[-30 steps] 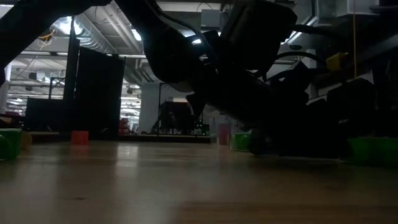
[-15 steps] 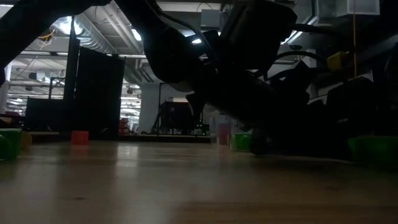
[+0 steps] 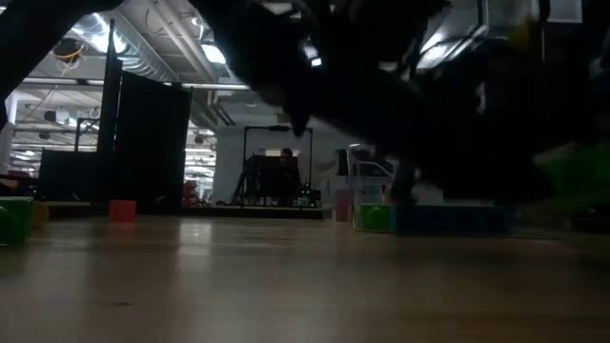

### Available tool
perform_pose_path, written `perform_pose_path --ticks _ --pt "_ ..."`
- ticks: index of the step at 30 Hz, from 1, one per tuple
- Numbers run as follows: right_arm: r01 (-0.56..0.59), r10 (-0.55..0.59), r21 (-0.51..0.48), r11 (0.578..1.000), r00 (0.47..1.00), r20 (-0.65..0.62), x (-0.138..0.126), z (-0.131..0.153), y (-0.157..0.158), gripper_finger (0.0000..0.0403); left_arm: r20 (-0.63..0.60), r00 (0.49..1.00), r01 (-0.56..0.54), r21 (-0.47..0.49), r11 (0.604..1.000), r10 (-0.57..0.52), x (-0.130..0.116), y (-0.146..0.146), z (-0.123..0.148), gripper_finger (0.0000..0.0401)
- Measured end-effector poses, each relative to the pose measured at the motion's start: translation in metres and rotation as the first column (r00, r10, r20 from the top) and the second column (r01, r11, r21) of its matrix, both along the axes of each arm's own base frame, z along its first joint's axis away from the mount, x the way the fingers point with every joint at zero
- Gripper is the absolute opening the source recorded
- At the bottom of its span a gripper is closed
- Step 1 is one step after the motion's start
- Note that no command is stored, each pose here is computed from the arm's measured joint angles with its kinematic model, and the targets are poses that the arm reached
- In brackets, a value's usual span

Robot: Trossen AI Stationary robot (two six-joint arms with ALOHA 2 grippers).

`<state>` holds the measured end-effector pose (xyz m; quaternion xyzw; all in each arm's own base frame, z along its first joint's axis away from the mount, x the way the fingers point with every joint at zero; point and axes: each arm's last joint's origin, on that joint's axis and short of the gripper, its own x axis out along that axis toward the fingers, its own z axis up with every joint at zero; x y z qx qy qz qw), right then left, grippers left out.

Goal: Sort blocks by size
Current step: Put the top large green 4 stud game piece into the bottom transparent bin

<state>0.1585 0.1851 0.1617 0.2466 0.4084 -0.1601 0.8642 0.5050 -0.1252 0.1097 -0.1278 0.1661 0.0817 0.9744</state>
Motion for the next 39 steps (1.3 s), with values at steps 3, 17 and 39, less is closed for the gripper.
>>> perform_pose_path --ticks 3,17,39 --pt "-0.056 0.057 -0.034 0.998 0.998 0.007 0.001 0.021 0.0 0.0005 -0.014 1.0 0.027 0.048 0.998 -0.027 -0.004 0.001 0.026 0.0002" --pt "-0.197 0.174 -0.121 0.973 0.968 -0.183 -0.005 0.093 -0.004 0.0005 -0.066 0.998 0.014 0.328 0.944 0.008 -0.019 0.06 0.119 0.0" --pt "-0.236 0.23 0.004 0.972 0.947 -0.225 -0.004 0.099 0.003 0.0005 -0.289 0.942 -0.135 0.135 0.982 0.169 -0.029 0.171 0.099 0.0064"
